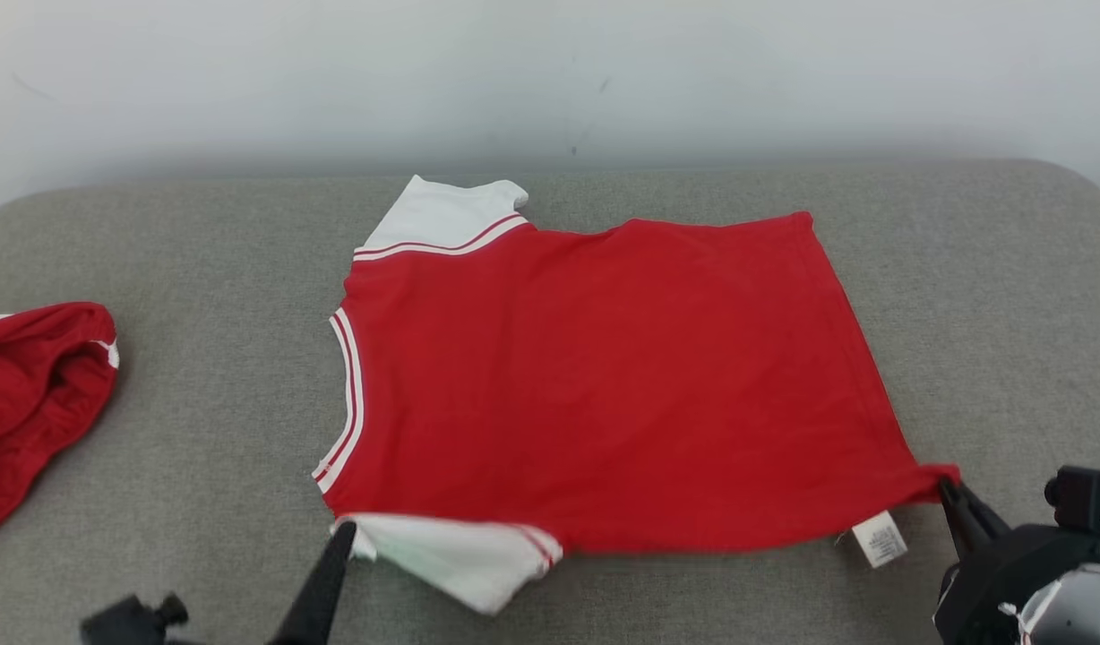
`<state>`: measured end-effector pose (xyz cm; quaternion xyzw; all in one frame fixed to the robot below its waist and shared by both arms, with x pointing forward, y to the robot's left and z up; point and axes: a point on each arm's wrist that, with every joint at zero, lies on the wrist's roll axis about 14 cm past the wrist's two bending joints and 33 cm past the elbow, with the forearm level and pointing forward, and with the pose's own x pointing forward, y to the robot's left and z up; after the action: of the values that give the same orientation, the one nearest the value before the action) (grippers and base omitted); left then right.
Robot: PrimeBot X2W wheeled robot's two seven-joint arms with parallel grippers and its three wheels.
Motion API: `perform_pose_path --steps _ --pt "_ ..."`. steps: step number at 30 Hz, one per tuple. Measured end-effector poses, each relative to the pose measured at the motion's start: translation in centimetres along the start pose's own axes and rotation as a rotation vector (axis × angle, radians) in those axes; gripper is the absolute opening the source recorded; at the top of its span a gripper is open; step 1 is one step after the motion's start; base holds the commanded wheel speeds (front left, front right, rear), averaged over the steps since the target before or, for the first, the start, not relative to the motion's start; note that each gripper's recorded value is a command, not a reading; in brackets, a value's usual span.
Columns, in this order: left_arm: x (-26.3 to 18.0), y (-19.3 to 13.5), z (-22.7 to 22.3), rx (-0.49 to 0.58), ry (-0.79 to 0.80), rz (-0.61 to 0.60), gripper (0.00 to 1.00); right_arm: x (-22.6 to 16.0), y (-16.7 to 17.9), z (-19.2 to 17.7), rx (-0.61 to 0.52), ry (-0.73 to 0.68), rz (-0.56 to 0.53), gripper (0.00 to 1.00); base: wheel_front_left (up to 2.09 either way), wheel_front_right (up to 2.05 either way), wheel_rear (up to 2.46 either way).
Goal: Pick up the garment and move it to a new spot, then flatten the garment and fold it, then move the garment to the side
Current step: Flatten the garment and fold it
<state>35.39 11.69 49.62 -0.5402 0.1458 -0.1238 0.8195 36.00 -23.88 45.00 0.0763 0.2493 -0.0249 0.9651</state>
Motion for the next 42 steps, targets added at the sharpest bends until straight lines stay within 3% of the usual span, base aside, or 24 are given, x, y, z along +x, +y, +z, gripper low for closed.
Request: perform_pose_path --steps 8,20,42 --pt "4.1 -1.2 0.5 0.058 -0.020 -0.008 0.00 1.9 1.3 1.7 -0.035 -0.038 0.041 0.00 0.00 0.00 0.00" --pt "9.4 -0.7 2.2 0.240 -0.065 0.048 0.00 4.5 1.3 3.4 -0.088 -0.087 0.031 0.00 0.00 0.00 0.00" --pt "13.7 -0.7 3.7 0.334 -0.092 0.031 0.00 7.8 1.0 4.4 -0.105 -0.144 -0.026 0.00 0.00 0.00 0.00"
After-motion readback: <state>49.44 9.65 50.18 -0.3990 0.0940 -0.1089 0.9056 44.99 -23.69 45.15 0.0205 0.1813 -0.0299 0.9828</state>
